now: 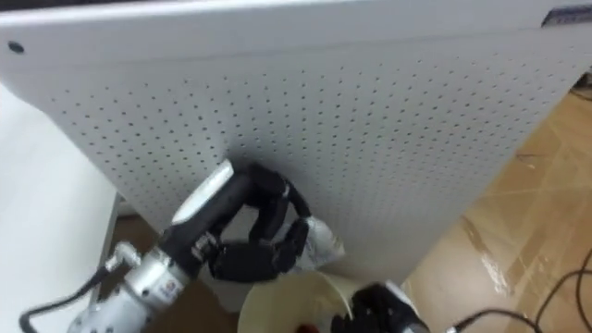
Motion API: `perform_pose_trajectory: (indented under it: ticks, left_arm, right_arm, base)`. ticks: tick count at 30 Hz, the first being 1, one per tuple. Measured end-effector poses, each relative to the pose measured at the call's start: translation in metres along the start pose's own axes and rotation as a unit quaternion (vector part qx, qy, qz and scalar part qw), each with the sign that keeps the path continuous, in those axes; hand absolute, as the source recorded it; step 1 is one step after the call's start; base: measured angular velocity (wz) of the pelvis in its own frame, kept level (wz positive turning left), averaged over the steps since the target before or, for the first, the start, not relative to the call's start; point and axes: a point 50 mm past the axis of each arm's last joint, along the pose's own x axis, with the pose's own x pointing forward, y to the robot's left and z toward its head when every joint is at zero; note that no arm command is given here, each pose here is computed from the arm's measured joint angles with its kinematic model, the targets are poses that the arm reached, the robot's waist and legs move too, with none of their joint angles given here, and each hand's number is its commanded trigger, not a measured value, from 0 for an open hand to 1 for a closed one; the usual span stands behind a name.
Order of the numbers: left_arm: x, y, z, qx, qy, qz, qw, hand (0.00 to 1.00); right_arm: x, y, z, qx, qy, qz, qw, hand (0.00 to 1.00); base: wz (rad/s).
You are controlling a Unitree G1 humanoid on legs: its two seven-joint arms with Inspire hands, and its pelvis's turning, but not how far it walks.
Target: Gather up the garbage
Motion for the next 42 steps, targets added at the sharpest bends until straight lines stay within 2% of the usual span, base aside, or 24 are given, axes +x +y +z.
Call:
perform_pose_trajectory:
  ticks: [10, 11, 13, 14, 15, 16, 18, 27, 42]
  left_arm:
    - [-0.006, -0.003, -0.023, -0.009, 0.051, -0.001, 0.999, 1.00]
    - [-0.006, -0.004, -0.023, -0.010, 0.052, -0.002, 0.999, 0.97]
    - [-0.007, -0.005, -0.025, -0.011, 0.057, -0.003, 0.998, 0.67]
    - [-0.008, -0.005, -0.027, -0.012, 0.061, -0.002, 0.998, 0.60]
    - [-0.008, -0.005, -0.029, -0.013, 0.064, -0.002, 0.998, 0.34]
    - [-0.009, -0.005, -0.031, -0.013, 0.069, -0.002, 0.998, 0.16]
    - [-0.010, -0.005, -0.034, -0.014, 0.077, -0.003, 0.997, 0.00]
    - [-0.012, -0.016, -0.044, -0.035, 0.104, -0.023, 0.994, 0.00]
    - [-0.019, -0.036, -0.059, -0.059, 0.155, -0.107, 0.980, 0.00]
  right_arm:
    - [0.001, 0.001, 0.003, 0.002, -0.004, -0.001, 1.000, 1.00]
    - [0.001, 0.001, 0.002, 0.003, -0.004, -0.002, 1.000, 1.00]
    - [0.001, -0.001, 0.001, 0.005, -0.003, -0.004, 1.000, 1.00]
    - [0.001, -0.001, 0.001, 0.007, -0.003, -0.005, 1.000, 1.00]
    - [0.000, -0.001, 0.001, 0.007, -0.003, -0.006, 1.000, 1.00]
    - [0.000, -0.002, 0.001, 0.007, -0.004, -0.007, 1.000, 1.00]
    - [0.000, -0.004, 0.002, 0.009, -0.005, -0.009, 1.000, 1.00]
    - [-0.001, -0.007, 0.001, 0.016, -0.005, -0.009, 1.000, 1.00]
    - [-0.001, -0.009, 0.001, 0.029, -0.006, -0.011, 1.000, 1.00]
  base:
    - [0.00]
    - [0.00]
    - [0.05]
    - [0.07]
    - [0.11]
    - [0.10]
    - [0.04]
    - [0.00]
    - [0.00]
